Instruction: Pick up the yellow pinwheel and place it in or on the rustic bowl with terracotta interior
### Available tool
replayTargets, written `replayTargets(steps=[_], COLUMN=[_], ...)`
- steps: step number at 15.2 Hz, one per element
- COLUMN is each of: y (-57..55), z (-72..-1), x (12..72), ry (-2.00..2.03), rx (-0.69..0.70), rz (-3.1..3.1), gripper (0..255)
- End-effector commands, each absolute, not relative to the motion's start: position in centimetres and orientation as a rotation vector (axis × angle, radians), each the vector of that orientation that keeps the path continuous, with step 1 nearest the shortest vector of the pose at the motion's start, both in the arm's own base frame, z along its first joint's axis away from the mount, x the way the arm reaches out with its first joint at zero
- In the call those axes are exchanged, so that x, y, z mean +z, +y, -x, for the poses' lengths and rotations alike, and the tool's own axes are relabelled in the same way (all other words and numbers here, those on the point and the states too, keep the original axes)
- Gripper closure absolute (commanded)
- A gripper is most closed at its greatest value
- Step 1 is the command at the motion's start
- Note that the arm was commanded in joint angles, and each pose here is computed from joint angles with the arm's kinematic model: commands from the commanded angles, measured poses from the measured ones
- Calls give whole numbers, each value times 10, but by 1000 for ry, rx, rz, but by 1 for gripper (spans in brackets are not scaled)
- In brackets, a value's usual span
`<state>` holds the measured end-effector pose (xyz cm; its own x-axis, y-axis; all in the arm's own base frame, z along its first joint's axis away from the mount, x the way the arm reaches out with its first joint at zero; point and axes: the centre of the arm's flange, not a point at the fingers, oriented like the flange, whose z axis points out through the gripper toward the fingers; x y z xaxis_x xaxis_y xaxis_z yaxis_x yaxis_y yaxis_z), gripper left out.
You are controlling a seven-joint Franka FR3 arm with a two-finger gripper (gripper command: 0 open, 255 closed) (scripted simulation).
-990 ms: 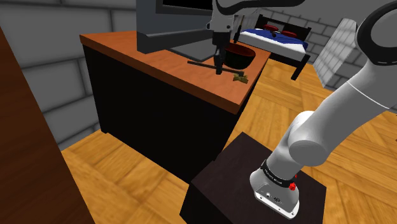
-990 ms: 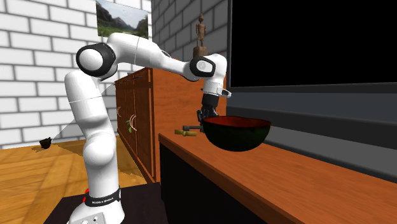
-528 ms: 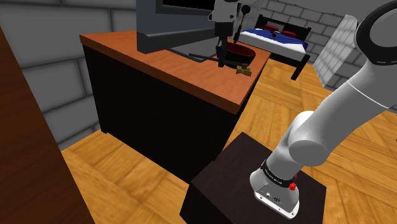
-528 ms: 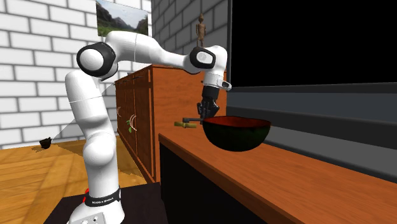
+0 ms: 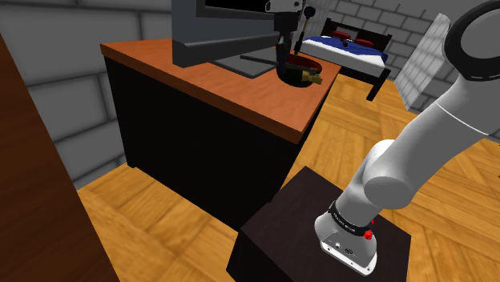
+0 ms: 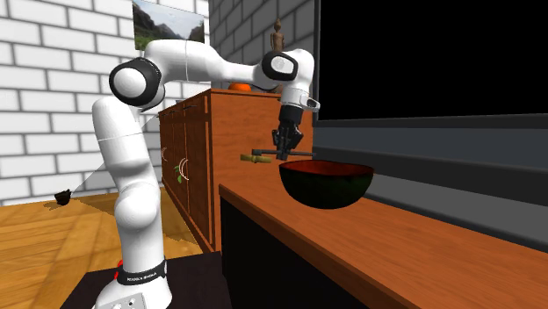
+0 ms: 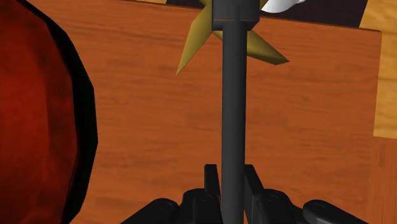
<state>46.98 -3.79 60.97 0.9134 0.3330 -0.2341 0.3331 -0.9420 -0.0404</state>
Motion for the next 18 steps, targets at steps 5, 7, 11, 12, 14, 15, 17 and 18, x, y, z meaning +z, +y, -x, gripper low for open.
replayTargets(steps=[5, 7, 11, 12, 14, 15, 17, 18], y=[-37, -37, -37, -37, -37, -50, -76, -90], z=[-470, -470, -470, -470, -470, -471, -475, -477], x=[642, 653, 674, 679, 688, 688, 689, 689], ry=[535, 535, 535, 535, 535, 535, 535, 535], rx=[-377, -377, -377, -377, -377, -377, -377, -377], rz=[-3073, -3073, -3073, -3073, -3073, -3073, -3073, -3073], gripper=[255, 255, 255, 255, 255, 255, 255, 255])
